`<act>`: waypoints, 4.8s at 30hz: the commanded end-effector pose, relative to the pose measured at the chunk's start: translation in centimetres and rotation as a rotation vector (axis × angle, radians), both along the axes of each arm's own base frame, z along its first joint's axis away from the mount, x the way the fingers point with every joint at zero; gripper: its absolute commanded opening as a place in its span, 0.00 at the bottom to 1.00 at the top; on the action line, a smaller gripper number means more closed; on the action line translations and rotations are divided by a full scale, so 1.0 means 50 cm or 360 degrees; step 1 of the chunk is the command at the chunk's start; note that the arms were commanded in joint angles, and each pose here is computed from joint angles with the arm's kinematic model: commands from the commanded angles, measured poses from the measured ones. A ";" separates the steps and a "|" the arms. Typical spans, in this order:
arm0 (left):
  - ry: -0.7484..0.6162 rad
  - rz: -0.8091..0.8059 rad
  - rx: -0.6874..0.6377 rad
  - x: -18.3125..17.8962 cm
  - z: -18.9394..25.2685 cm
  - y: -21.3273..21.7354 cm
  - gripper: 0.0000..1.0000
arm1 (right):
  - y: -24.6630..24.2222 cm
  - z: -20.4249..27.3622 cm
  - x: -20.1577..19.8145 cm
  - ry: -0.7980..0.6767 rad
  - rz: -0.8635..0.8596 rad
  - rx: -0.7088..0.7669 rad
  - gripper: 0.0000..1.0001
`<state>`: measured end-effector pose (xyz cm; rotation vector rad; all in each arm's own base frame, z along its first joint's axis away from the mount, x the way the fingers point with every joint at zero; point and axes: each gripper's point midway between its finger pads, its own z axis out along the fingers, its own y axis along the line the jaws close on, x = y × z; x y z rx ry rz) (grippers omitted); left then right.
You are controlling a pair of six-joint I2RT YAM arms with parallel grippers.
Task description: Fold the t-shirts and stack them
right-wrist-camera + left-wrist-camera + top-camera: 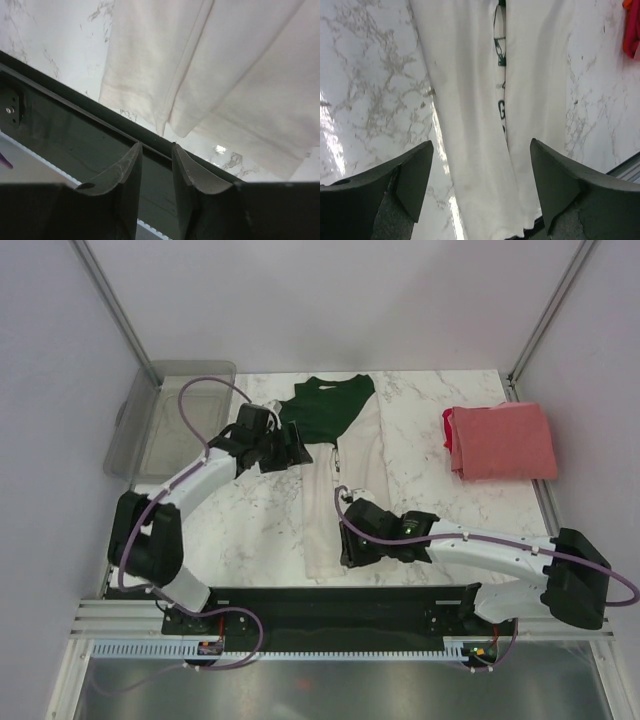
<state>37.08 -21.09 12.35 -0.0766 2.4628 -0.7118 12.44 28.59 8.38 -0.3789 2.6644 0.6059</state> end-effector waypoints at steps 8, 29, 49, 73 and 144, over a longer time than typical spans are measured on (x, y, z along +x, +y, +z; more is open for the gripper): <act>0.0051 -0.0066 -0.0040 -0.232 -0.025 0.013 0.85 | -0.149 -0.012 0.066 -0.0045 -0.0198 -0.0125 0.42; 0.0369 -0.0181 -0.0179 -0.430 -0.157 -0.060 0.63 | -0.245 -0.112 0.050 0.0124 -0.0484 -0.0159 0.40; 0.0519 -0.0225 -0.0142 -0.500 -0.200 -0.072 0.36 | -0.233 -0.133 0.021 0.0201 -0.0415 -0.0078 0.11; 0.0510 -0.0266 -0.0265 -0.496 -0.171 -0.100 0.02 | -0.222 -0.079 0.043 0.0098 -0.0399 -0.0014 0.00; 0.0233 0.0091 -0.0332 0.212 -0.096 -0.047 0.73 | -0.233 -0.017 0.807 -0.0207 -0.0807 0.0023 0.77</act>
